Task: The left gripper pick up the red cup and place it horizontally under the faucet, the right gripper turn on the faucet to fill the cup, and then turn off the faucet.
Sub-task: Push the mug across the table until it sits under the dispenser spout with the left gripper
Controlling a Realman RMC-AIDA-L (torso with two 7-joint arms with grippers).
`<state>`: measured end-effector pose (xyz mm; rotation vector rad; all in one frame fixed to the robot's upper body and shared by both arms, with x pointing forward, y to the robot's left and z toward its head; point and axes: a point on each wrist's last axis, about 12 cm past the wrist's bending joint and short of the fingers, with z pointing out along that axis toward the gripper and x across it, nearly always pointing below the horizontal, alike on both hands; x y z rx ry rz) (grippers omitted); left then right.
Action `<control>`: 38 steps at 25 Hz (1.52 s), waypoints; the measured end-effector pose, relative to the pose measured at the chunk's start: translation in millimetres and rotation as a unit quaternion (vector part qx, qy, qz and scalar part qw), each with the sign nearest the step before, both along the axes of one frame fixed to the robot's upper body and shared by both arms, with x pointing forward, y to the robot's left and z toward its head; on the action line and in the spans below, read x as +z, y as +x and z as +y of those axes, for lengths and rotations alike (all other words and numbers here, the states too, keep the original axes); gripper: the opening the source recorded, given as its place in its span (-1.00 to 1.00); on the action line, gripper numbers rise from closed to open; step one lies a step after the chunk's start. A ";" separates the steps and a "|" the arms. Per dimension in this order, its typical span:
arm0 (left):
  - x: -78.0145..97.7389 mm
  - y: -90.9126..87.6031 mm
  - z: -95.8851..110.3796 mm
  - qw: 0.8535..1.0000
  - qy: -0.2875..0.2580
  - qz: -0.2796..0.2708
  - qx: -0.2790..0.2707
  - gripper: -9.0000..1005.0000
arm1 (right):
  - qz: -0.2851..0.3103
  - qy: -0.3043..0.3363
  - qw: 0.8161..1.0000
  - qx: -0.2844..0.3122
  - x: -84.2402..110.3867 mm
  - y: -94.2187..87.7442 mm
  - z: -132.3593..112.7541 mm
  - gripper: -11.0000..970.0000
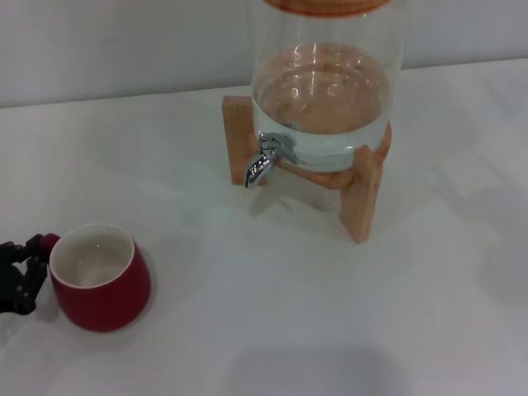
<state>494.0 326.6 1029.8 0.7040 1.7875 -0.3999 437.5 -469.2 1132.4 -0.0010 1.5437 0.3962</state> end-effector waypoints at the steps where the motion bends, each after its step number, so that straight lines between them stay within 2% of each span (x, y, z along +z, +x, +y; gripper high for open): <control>1: 0.4 1.2 -0.7 1.000 -0.001 -0.001 0.000 -0.76 | 0.000 0.000 1.000 0.000 -0.1 0.0 0.1 0.49; 27: 6.4 50.9 -44.3 0.999 -0.019 -0.012 -0.028 -0.76 | -0.001 0.003 1.000 0.005 -0.8 0.0 1.9 0.49; 38: 9.2 73.7 -75.2 0.998 -0.011 0.004 -0.061 -0.76 | 0.001 0.006 1.000 0.008 -2.7 0.9 3.9 0.49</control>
